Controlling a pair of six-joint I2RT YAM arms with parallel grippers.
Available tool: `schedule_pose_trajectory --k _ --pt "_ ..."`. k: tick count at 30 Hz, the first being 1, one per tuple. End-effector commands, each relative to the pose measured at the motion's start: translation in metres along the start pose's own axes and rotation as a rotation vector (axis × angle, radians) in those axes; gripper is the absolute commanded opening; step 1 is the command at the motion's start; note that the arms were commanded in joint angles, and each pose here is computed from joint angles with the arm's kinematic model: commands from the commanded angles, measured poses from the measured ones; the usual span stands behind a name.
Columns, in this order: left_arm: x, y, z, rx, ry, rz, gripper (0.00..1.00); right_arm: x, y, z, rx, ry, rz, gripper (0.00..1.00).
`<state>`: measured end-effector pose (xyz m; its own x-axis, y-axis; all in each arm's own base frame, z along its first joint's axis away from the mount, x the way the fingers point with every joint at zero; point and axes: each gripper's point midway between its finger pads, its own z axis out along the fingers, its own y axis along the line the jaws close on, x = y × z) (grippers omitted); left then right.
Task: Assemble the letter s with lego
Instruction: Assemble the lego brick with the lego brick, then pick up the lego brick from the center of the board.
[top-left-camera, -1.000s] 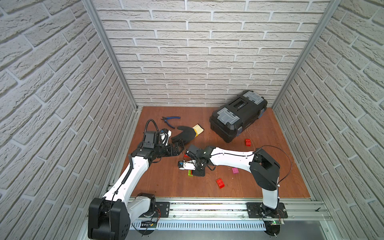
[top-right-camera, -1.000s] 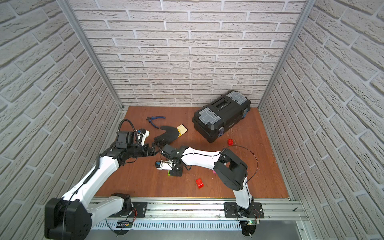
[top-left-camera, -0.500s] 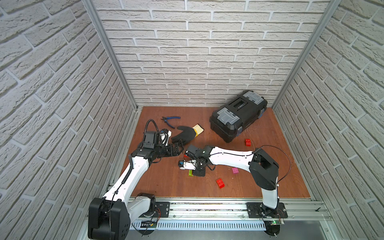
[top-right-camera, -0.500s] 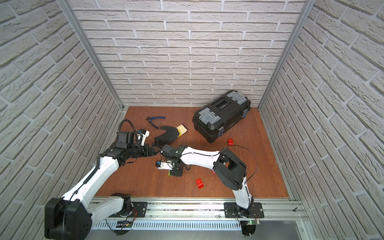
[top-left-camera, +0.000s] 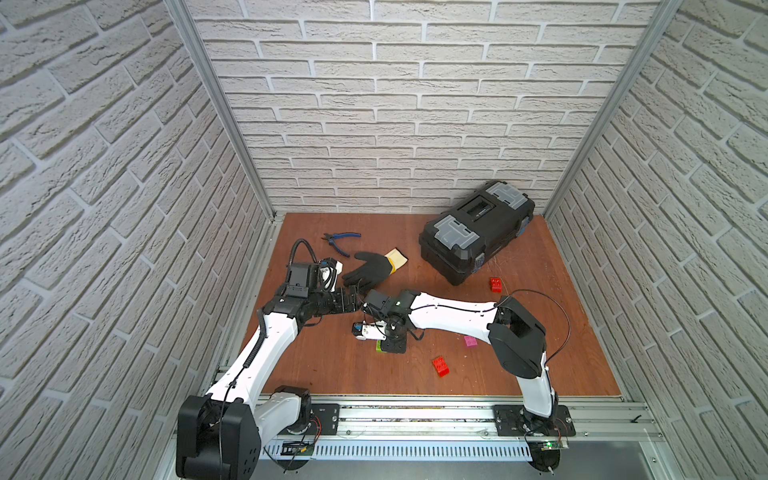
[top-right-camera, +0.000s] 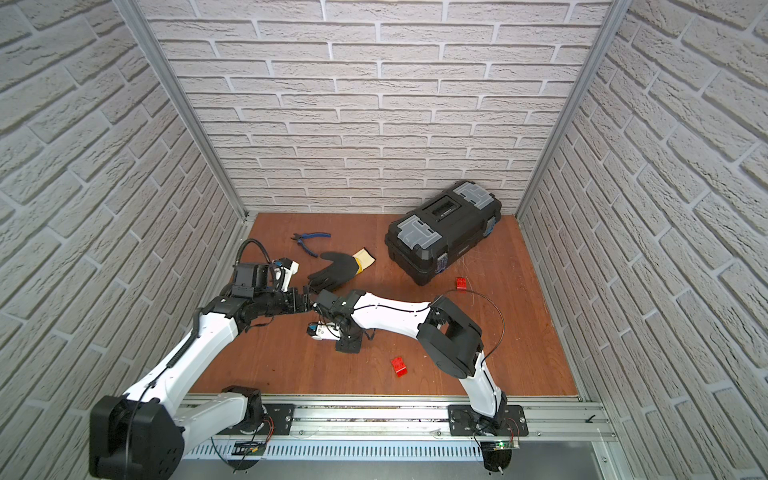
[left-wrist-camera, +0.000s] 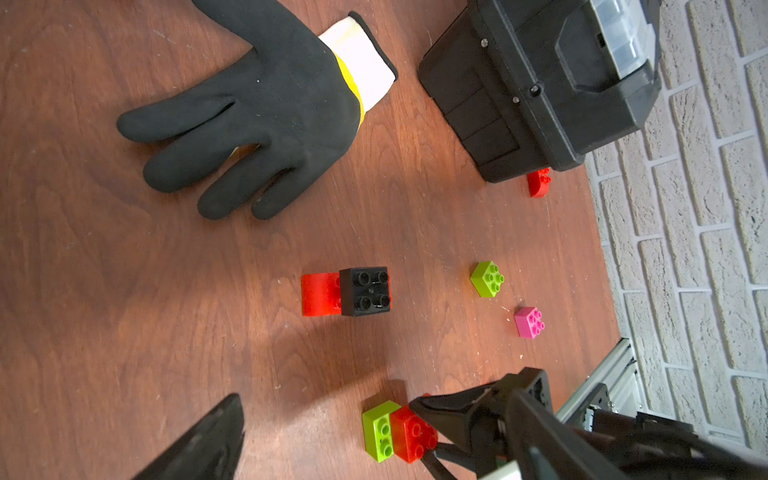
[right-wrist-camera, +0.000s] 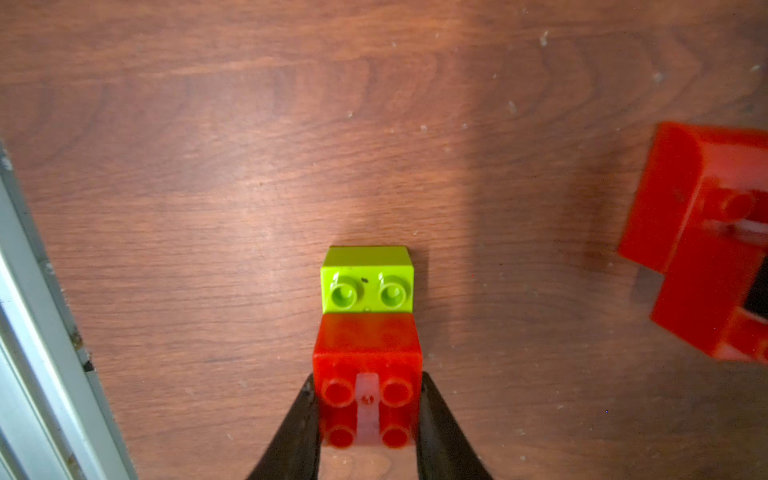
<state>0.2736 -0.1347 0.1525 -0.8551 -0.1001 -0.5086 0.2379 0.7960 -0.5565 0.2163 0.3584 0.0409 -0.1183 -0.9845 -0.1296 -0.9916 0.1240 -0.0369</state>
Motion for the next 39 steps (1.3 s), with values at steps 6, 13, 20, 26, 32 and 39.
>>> schedule_pose_trajectory --k 6,13,20,26,32,39 --pt "-0.003 -0.001 -0.001 0.009 -0.022 0.017 0.98 0.021 0.012 0.016 -0.029 0.134 -0.017 0.26" --pt "-0.002 -0.001 -0.001 0.011 -0.019 0.018 0.98 0.017 0.011 0.014 -0.030 0.122 -0.021 0.31" --pt "-0.005 -0.002 -0.003 0.008 -0.026 0.025 0.98 0.005 0.009 -0.002 -0.017 0.060 -0.034 0.48" --pt "-0.005 -0.002 -0.006 -0.003 -0.026 0.029 0.98 -0.002 0.000 -0.019 0.018 0.006 -0.032 0.58" --pt "-0.007 -0.002 -0.007 -0.011 -0.024 0.035 0.98 0.004 -0.005 -0.042 0.045 -0.057 -0.019 0.62" --pt "-0.009 -0.008 -0.010 -0.042 -0.003 0.124 0.98 0.018 -0.002 -0.071 0.046 -0.201 0.028 0.68"
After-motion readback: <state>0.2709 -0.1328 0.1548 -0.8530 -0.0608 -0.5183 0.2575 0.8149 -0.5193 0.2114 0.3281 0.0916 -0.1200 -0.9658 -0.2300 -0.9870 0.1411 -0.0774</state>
